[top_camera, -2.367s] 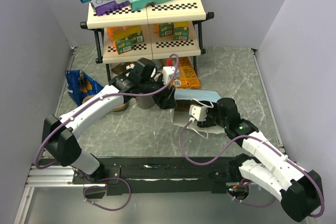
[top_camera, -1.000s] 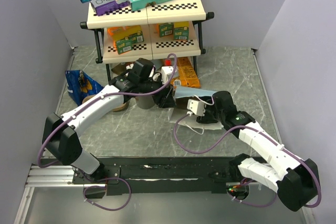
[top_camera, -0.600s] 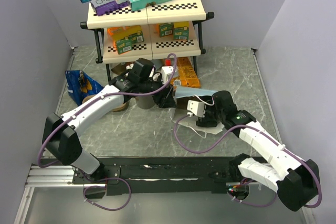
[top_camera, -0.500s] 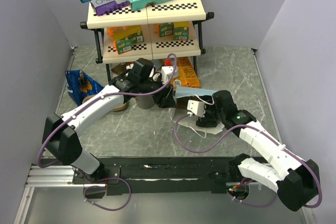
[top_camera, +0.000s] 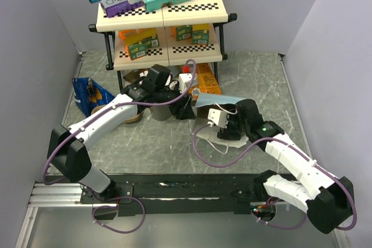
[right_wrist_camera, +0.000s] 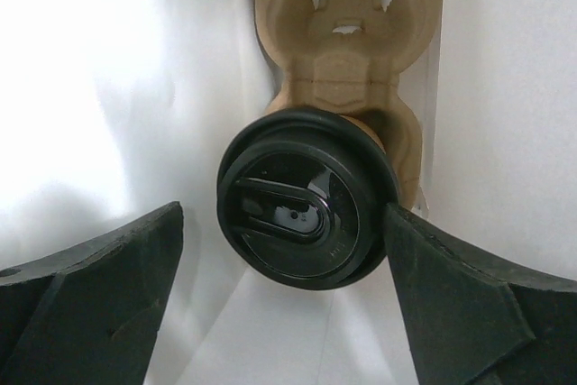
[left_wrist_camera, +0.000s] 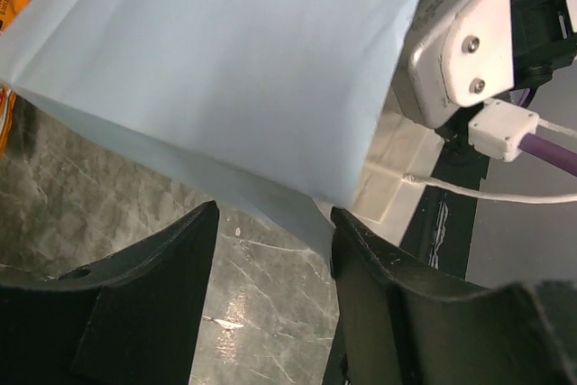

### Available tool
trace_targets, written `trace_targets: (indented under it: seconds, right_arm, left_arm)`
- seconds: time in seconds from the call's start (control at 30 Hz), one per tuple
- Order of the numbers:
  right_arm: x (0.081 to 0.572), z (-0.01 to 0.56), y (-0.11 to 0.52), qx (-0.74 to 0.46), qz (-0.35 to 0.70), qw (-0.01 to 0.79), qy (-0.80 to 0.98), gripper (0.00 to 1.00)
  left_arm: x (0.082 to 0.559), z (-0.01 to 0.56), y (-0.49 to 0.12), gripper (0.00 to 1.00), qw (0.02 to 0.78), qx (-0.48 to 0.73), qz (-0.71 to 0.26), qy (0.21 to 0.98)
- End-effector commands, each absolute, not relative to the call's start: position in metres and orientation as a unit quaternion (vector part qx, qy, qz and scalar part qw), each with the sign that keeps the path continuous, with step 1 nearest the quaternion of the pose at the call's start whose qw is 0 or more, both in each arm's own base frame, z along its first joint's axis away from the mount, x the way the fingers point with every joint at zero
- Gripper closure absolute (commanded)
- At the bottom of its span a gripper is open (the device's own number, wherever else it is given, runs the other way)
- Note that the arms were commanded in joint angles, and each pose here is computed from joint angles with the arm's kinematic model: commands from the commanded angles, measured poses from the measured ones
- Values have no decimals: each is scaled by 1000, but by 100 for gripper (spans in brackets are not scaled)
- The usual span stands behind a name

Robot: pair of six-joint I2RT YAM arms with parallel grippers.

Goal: Pack the takeout coffee

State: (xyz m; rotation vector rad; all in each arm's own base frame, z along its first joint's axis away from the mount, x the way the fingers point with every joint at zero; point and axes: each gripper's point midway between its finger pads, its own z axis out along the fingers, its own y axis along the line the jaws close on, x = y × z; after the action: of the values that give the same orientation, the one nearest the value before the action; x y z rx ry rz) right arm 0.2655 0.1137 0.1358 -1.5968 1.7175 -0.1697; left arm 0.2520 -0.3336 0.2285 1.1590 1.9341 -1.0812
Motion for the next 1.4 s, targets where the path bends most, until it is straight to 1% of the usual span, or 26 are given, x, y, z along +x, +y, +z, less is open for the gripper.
trace_targets:
  seconds: [0.0, 0.5, 0.57, 0.6, 0.67, 0.7, 0.77, 0.8, 1.07, 1.2, 1.37]
  right_arm:
    - [288, 163, 109, -594, -107, 422, 677, 0]
    - [292, 165, 115, -581, -90, 427, 687, 0]
    - [290, 161, 117, -583, -82, 422, 689, 0]
    - [289, 160, 118, -583, -78, 422, 690, 0]
    - [289, 161, 120, -580, -73, 425, 691, 0]
    - [290, 161, 120, -578, -74, 426, 692, 0]
    - [290, 161, 119, -577, -77, 428, 691, 0]
    - [292, 164, 120, -576, -80, 433, 689, 0]
    - [296, 170, 113, -569, -98, 432, 693, 0]
    - [290, 174, 117, -575, -81, 429, 692, 0]
    - [281, 179, 123, -586, -55, 424, 688, 0]
  left_arm:
    - [255, 233, -335, 41, 321, 443, -417, 726]
    - [265, 228, -348, 43, 305, 433, -429, 732]
    - [268, 226, -350, 47, 297, 429, -429, 737]
    - [267, 226, -352, 54, 292, 430, -433, 737]
    - [267, 224, -354, 63, 278, 430, -438, 739]
    - [266, 224, -355, 75, 272, 430, -440, 740]
    - [265, 225, -357, 88, 264, 431, -446, 739]
    - [265, 226, -357, 99, 263, 431, -447, 738]
    - [260, 241, -356, 99, 261, 438, -456, 730]
    - [258, 245, -353, 99, 246, 441, -461, 730]
    - [258, 253, -351, 99, 250, 442, -462, 727]
